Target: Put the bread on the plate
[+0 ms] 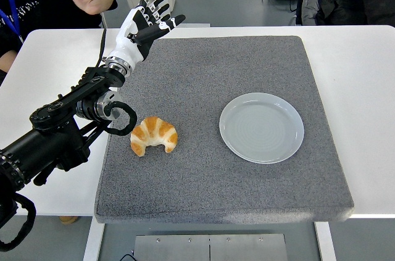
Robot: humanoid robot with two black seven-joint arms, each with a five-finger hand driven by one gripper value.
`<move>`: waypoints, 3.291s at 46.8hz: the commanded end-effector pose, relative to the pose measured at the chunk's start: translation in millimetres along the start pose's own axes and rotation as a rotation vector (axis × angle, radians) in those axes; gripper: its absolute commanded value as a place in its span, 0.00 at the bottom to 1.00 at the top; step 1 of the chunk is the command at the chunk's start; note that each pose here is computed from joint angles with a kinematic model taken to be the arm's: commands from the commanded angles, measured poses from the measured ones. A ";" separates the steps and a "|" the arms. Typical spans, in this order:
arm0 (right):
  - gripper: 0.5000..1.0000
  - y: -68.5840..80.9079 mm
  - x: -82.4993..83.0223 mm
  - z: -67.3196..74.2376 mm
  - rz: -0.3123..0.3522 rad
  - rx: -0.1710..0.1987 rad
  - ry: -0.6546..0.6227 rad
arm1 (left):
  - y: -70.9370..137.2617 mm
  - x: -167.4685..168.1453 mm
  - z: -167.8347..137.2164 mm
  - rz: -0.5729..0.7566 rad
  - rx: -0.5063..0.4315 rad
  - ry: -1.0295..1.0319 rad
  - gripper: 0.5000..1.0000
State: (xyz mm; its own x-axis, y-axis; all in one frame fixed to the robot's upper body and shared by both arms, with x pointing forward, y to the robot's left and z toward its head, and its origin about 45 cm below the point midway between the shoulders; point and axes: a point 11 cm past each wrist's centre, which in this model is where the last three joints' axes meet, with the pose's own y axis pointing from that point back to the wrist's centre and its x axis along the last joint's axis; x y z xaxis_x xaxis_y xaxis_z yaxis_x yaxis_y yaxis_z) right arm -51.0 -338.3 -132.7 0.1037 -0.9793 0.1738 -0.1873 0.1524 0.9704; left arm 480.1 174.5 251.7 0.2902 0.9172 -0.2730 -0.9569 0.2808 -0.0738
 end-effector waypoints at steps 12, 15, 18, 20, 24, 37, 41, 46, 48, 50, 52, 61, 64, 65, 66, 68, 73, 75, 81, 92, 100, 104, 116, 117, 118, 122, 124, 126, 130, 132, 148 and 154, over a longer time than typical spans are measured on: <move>1.00 0.0 0.0 0.0 0.000 0.000 0.000 | 0.4 -0.6 -2.1 -0.003 0.010 -0.004 0.94; 1.00 0.0 0.0 0.0 0.000 0.000 0.000 | 0.6 0.0 -1.9 0.000 0.008 0.000 0.94; 1.00 0.0 0.0 0.0 0.000 0.000 0.000 | 1.0 -0.7 -3.1 -0.002 0.009 0.001 0.94; 1.00 0.0 0.0 0.0 0.000 0.000 0.000 | 1.0 -1.5 -3.7 -0.004 0.010 0.001 0.94; 1.00 0.0 0.0 0.0 0.000 0.000 0.000 | 0.6 -9.5 -7.9 -0.017 0.015 0.013 0.94; 1.00 0.0 0.0 0.0 0.000 0.000 0.000 | 1.4 -12.1 -10.6 -0.024 0.017 0.024 0.94; 1.00 0.0 0.0 0.0 0.000 0.000 0.000 | 1.0 -11.6 -9.4 -0.022 0.013 0.028 0.94; 1.00 0.0 -0.1 0.1 0.000 0.000 0.001 | 0.8 -14.5 -10.8 -0.026 0.016 0.033 0.94; 1.00 0.0 0.0 0.0 0.000 0.000 0.000 | 0.5 -15.8 -10.9 -0.027 0.014 0.036 0.94; 1.00 0.0 0.0 0.0 0.000 0.000 0.000 | 0.4 -17.3 -11.5 -0.029 0.014 0.038 0.94; 1.00 0.0 -0.1 0.1 0.000 0.000 0.001 | 0.6 -16.7 -11.8 -0.027 0.015 0.041 0.94; 1.00 0.0 -0.1 0.1 0.000 0.000 0.001 | 1.1 -17.4 -13.3 -0.030 0.020 0.037 0.94; 1.00 0.0 0.0 0.0 0.000 0.000 0.000 | 1.2 -17.5 -13.6 -0.030 0.021 0.036 0.94; 1.00 0.0 0.0 0.0 0.000 0.000 0.000 | 1.2 -17.5 -13.6 -0.030 0.021 0.036 0.94; 1.00 0.0 0.0 0.0 0.000 0.000 0.000 | 1.2 -17.5 -13.6 -0.030 0.021 0.036 0.94; 1.00 0.0 0.0 0.0 0.000 0.000 0.000 | 1.4 -16.2 -13.4 -0.029 0.021 0.033 0.94; 1.00 0.0 0.0 0.0 0.000 0.000 0.000 | 1.4 -16.2 -13.6 -0.029 0.023 0.033 0.94; 1.00 0.0 0.0 0.0 0.000 0.000 0.000 | 1.8 -15.9 -14.4 -0.028 0.026 0.033 0.94; 1.00 0.0 -0.1 0.1 0.000 0.000 0.001 | 2.4 -14.9 -15.8 -0.026 0.034 0.031 0.94; 1.00 0.0 0.0 0.0 0.000 0.000 0.000 | 3.1 -13.5 -14.8 -0.032 0.056 0.027 0.93; 1.00 0.0 -0.5 -0.1 -0.001 0.000 -0.002 | 4.8 -4.1 -15.3 -0.027 0.155 0.015 0.91; 1.00 0.0 -1.7 -0.3 -0.005 0.000 -0.003 | 8.4 -3.0 -9.3 -0.046 0.186 0.005 0.90; 1.00 0.0 -1.2 -0.1 -0.004 0.000 -0.002 | 21.1 10.9 32.3 -0.092 0.153 -0.077 0.88; 1.00 -0.2 -1.1 -1.0 -0.004 0.002 -0.001 | 22.3 12.9 35.0 -0.092 0.151 -0.086 0.88; 1.00 -0.2 -1.0 -1.1 -0.003 0.002 -0.004 | 23.1 14.7 38.9 -0.094 0.145 -0.097 0.88; 1.00 -0.4 -0.8 -1.9 -0.003 0.003 -0.001 | 28.3 19.0 52.6 -0.113 0.119 -0.167 0.87; 1.00 -0.4 -1.0 -1.9 -0.004 0.003 -0.003 | 31.2 18.6 58.6 -0.129 0.104 -0.217 0.87; 1.00 -0.4 -0.8 -1.9 -0.002 0.003 -0.002 | 34.7 16.6 62.8 -0.153 0.093 -0.274 0.87; 1.00 -0.6 -0.7 -2.8 -0.002 0.005 -0.002 | 43.4 12.7 66.6 -0.198 0.076 -0.396 0.87; 1.00 -0.6 -0.9 -2.8 -0.003 0.005 -0.003 | 48.0 10.2 67.2 -0.224 0.067 -0.459 0.87; 1.00 -0.8 -0.8 -3.7 -0.003 0.006 -0.002 | 76.5 -4.8 63.9 -0.400 0.031 -0.926 0.87; 1.00 -1.6 -0.2 -7.2 -0.001 0.012 -0.001 | 89.1 -7.2 66.9 -0.459 0.046 -1.009 0.87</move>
State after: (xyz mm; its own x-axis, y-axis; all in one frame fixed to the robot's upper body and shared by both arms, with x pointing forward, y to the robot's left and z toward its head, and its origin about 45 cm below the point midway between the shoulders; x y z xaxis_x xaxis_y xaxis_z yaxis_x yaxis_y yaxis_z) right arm -45.5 -337.3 -133.0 0.1023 -0.9799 0.1713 -0.1963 0.1489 0.9692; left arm 399.6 209.9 310.1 0.5005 0.5643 0.6565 -0.7756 0.6292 0.0505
